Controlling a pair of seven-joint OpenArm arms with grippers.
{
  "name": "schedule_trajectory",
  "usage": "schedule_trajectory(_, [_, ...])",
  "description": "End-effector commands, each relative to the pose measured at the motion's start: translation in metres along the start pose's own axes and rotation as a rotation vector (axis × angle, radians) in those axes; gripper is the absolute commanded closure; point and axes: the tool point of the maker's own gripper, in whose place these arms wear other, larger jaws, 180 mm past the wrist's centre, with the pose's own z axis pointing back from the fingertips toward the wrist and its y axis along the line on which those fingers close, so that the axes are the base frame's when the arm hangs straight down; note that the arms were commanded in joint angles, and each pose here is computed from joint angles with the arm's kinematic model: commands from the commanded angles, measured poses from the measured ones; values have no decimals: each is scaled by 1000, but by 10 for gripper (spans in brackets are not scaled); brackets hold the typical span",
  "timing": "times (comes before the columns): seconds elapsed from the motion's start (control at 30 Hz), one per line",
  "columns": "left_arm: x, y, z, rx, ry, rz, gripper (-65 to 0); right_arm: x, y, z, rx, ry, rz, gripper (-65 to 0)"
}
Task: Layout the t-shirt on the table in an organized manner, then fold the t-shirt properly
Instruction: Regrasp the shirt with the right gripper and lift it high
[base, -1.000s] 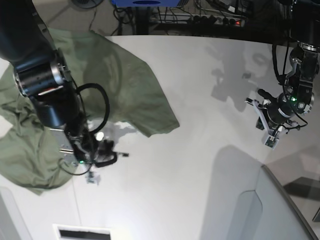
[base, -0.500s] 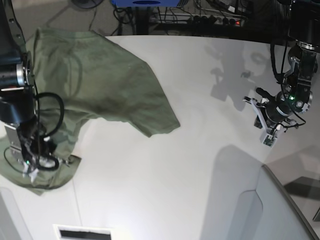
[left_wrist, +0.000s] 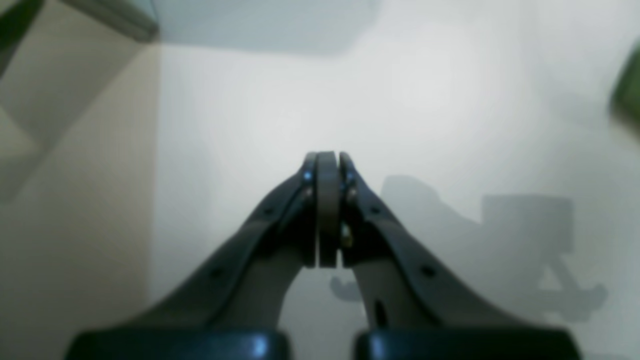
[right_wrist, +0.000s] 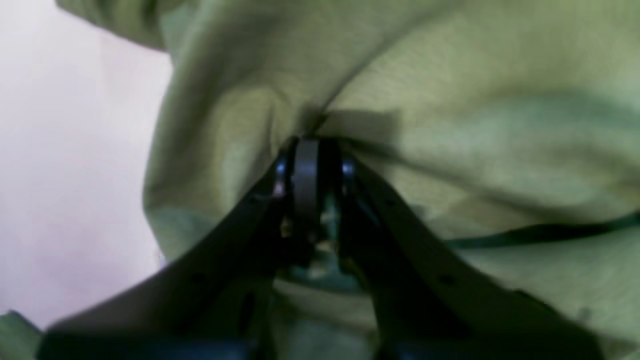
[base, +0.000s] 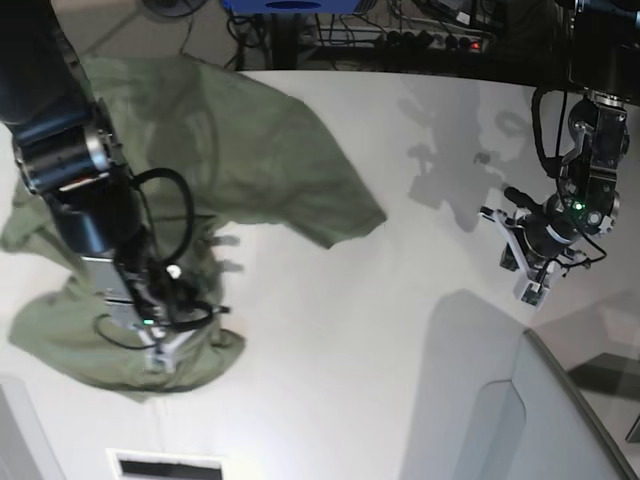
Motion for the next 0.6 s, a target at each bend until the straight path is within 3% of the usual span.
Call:
schedule_trajectory(0.0, [14, 13, 4, 29, -37, -4, 0, 0, 31, 2, 64, 24, 46, -56])
schedule_trajectory(0.23, [18, 12, 5, 28, -48, -7, 0, -37, 131, 6, 185, 72, 279, -56])
schedule_trajectory(0.4, [36, 12, 2, 29, -84, 8, 0, -62, 200, 39, 428, 119, 432, -56])
schedule_trajectory(0.53, [44, 10, 1, 26, -100, 4, 0, -40, 197, 70, 471, 66, 488, -56])
schedule_trajectory(0.57, [50, 9, 0, 23, -111, 3, 0, -26, 183, 75, 447, 32, 453, -56])
